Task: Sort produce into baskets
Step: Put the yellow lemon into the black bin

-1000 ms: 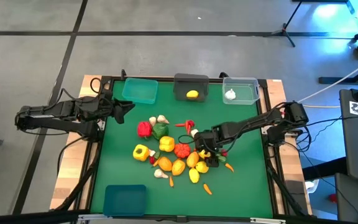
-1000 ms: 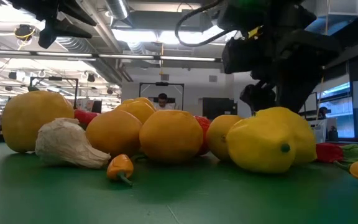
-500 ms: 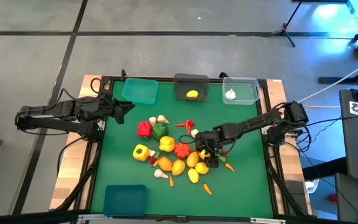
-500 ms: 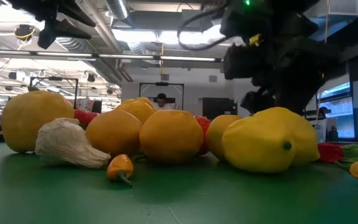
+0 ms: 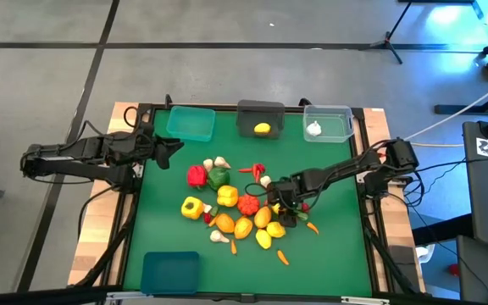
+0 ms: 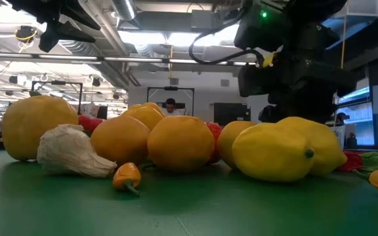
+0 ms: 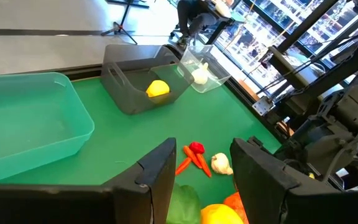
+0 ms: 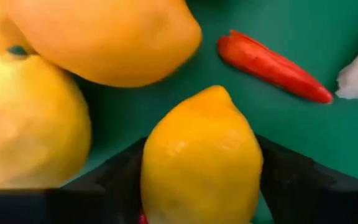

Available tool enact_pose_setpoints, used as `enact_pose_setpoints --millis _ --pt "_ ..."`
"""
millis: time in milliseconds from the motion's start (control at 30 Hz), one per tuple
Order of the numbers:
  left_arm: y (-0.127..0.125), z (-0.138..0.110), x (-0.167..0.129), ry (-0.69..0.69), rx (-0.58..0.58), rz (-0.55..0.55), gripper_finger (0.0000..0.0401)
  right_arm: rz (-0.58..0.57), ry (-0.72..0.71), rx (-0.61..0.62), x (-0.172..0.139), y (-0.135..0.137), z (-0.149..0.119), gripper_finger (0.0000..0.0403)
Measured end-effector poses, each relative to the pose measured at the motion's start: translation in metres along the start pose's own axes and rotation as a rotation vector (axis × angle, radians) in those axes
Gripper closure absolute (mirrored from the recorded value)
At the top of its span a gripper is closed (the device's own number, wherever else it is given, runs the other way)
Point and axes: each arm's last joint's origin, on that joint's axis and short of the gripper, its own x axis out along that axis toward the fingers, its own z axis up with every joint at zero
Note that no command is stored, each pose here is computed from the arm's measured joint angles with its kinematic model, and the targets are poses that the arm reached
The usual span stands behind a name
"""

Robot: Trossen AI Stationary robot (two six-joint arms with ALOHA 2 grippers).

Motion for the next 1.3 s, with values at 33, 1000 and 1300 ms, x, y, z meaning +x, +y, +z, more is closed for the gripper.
enact_pose_setpoints --millis 33,1000,1300 --pt "0.0 0.0 0.0 0.0 -0.001 0.0 0.025 0.005 0.001 0.007 0.0 0.0 0.0 0.016" --pt "0.001 -0.002 0.0 0.017 -0.007 0.012 0.0251 -0.181 -0.329 0.19 -0.116 -0.094 0.035 0.0231" --pt "0.001 -0.002 0.0 0.017 -0.007 0.012 0.0251 -0.369 -0.454 0.34 -0.165 -0.188 0.067 0.0233"
